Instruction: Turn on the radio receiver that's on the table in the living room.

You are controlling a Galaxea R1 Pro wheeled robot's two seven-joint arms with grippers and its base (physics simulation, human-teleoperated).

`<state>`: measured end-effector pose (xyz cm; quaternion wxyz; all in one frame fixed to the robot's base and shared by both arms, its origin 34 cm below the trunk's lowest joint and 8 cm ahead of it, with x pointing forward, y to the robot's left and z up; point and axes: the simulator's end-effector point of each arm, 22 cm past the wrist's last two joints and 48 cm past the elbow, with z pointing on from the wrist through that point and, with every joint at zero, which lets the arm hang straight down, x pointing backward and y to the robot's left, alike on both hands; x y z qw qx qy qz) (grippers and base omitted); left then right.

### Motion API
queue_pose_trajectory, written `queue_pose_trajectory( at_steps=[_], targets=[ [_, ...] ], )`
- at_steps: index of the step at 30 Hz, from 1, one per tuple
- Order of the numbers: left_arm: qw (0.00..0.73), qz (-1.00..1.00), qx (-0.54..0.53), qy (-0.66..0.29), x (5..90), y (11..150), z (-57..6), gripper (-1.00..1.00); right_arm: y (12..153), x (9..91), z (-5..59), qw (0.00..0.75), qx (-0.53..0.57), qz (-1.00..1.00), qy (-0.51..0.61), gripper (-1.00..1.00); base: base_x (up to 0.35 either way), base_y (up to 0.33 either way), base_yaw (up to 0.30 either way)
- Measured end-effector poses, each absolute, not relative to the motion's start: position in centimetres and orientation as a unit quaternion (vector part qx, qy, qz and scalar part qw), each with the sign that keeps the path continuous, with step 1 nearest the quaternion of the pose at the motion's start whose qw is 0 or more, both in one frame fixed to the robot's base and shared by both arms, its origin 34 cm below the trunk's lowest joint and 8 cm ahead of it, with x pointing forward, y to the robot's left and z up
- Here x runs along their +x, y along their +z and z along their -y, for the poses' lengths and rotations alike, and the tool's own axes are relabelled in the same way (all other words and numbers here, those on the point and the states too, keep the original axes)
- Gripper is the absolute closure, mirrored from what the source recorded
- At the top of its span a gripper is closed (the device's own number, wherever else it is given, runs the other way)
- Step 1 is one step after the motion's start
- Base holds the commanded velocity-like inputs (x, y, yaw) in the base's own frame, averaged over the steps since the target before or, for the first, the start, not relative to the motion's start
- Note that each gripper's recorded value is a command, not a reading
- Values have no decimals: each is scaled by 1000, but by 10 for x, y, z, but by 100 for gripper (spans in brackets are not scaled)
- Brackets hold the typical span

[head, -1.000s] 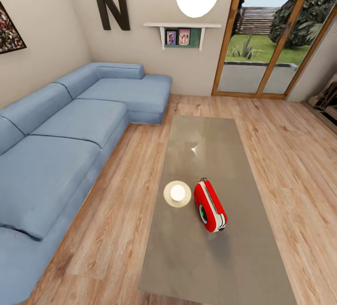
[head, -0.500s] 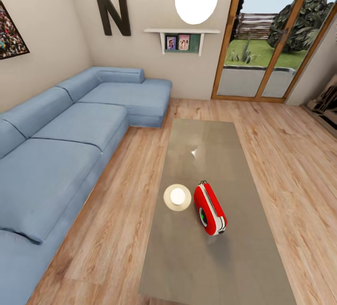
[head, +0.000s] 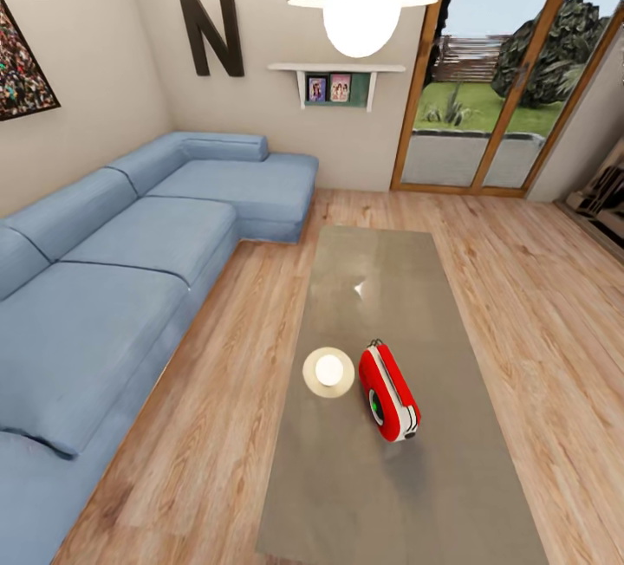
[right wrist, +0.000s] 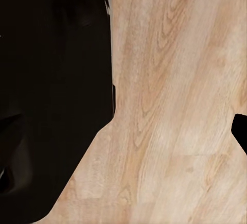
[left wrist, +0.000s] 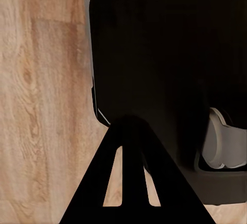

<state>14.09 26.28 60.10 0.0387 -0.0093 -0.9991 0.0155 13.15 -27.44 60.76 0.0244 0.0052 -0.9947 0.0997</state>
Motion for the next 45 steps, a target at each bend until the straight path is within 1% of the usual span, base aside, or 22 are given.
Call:
queue_pose_trajectory(
  at_steps=[45],
  targets=[
    [5,1000,-10,15,168,604,-263,100,610,158,274,-8,1,995,100,-100,0,0,0]
  ],
)
